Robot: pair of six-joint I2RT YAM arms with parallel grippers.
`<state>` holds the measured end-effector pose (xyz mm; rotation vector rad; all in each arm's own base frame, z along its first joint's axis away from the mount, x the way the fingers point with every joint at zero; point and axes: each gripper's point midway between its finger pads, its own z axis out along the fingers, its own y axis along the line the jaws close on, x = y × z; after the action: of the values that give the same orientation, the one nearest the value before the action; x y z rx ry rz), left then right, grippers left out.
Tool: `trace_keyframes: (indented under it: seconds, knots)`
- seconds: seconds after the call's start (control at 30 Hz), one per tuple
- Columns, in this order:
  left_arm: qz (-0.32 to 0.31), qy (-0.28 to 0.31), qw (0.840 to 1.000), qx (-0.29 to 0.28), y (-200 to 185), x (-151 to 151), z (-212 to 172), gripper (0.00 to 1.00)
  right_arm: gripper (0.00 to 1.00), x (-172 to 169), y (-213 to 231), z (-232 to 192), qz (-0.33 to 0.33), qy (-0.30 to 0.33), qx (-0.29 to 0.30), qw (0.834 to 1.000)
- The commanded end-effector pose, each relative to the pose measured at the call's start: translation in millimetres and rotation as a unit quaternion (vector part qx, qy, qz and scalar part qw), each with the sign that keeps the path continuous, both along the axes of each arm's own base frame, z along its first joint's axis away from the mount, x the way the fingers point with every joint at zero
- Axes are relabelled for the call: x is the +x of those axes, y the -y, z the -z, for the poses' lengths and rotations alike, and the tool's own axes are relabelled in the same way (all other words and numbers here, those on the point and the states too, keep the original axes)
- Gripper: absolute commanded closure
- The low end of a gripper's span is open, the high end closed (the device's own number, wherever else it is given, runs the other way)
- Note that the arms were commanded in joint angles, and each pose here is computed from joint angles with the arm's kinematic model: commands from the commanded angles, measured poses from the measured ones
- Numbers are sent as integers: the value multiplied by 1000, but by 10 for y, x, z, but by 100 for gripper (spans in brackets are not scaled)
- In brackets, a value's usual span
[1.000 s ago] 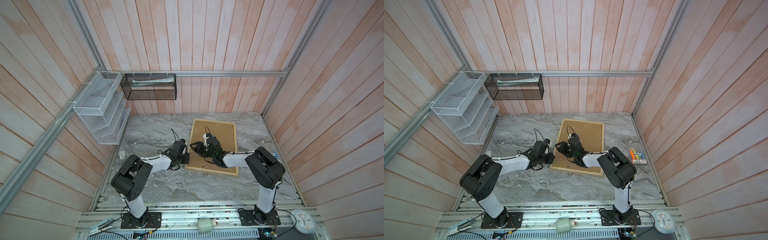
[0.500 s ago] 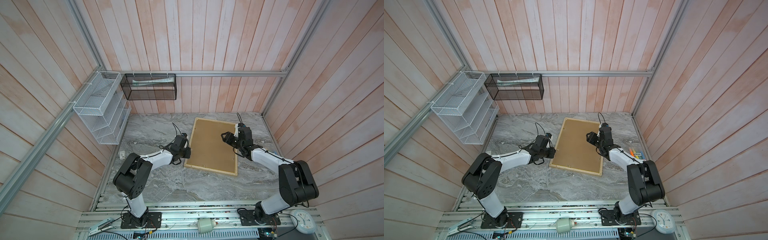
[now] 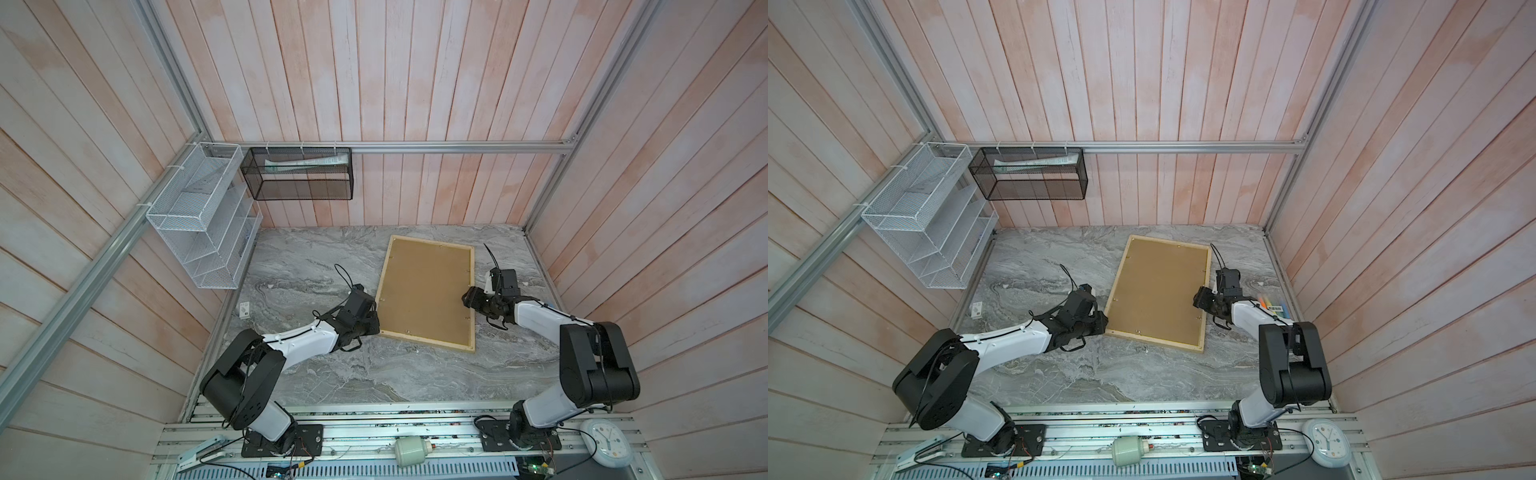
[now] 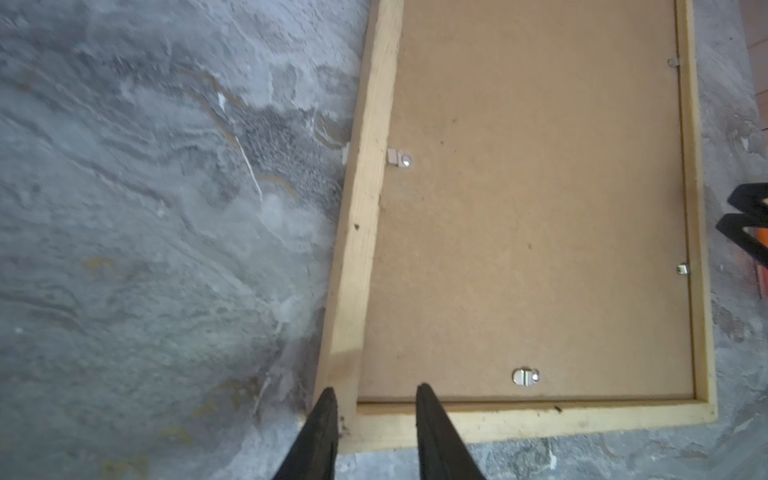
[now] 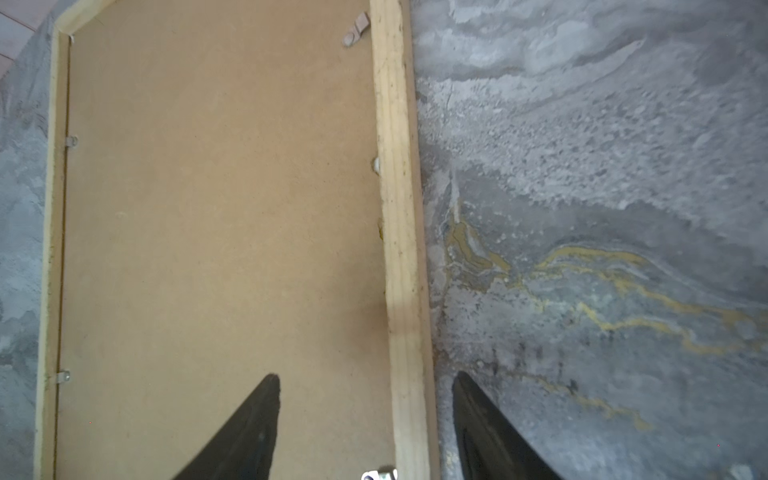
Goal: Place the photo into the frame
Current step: 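Withdraw the right gripper to the frame's side while the left gripper releases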
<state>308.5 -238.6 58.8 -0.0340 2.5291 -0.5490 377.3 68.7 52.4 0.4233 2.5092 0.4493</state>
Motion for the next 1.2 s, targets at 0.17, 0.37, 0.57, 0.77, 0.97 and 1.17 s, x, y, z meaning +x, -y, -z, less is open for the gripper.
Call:
trace_keyframes:
  seconds: [0.17, 0.37, 0.57, 0.77, 0.97, 1.17]
  knots:
    - [-37, -30, 999, -19, 63, -86, 115, 65, 38, -18, -53, 133, -16, -31, 9, 999]
    - [-32, -38, 999, -16, 93, -87, 148, 64, 41, -72, -199, 187, -29, -34, 55, 998]
    - [-39, -43, 998, -11, 49, -113, 174, 64, 53, -69, -214, 281, -24, -46, 63, 997]
    - [-50, -46, 998, -6, -5, -146, 190, 64, 60, -88, -257, 343, -18, -50, 83, 995]
    - [-57, -33, 998, 1, -55, -131, 124, 63, 69, -168, -367, 352, 22, -38, 165, 985]
    - [-64, -30, 997, 15, -109, -128, 112, 63, 73, -353, -440, 373, 87, -28, 233, 968]
